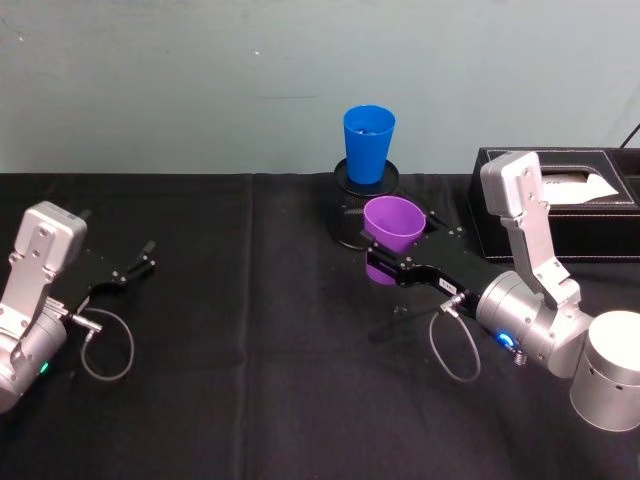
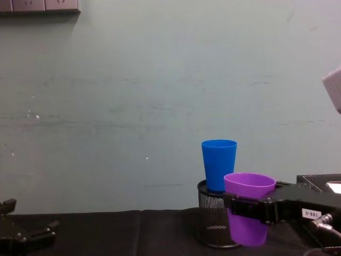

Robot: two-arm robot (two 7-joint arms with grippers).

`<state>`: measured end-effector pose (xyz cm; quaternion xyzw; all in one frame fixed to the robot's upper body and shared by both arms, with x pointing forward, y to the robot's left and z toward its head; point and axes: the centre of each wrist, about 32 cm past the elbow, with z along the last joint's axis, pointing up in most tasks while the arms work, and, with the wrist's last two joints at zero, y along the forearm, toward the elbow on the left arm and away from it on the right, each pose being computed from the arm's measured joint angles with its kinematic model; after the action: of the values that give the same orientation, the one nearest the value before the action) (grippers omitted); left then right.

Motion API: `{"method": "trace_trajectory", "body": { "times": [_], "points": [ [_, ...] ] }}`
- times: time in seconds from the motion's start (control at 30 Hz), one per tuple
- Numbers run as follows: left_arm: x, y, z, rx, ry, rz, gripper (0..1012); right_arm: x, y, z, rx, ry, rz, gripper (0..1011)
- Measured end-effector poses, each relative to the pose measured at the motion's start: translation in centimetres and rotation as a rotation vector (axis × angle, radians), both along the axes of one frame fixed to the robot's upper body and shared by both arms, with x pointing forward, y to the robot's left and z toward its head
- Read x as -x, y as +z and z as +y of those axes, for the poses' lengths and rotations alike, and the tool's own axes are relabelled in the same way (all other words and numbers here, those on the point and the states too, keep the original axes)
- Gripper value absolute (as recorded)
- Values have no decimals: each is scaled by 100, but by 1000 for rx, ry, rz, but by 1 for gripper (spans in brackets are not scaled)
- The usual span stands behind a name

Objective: Pick up one cup with a gripper and tap it against the other cup.

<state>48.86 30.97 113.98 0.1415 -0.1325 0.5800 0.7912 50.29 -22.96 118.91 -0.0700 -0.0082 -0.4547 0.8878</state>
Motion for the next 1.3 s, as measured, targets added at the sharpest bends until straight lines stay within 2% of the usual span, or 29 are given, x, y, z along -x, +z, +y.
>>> {"method": "trace_trajectory", "body": {
  "times": [1.3],
  "points": [
    [0,0,0,0,0,0,1000,0,0,0,0,0,0,743]
  ]
}}
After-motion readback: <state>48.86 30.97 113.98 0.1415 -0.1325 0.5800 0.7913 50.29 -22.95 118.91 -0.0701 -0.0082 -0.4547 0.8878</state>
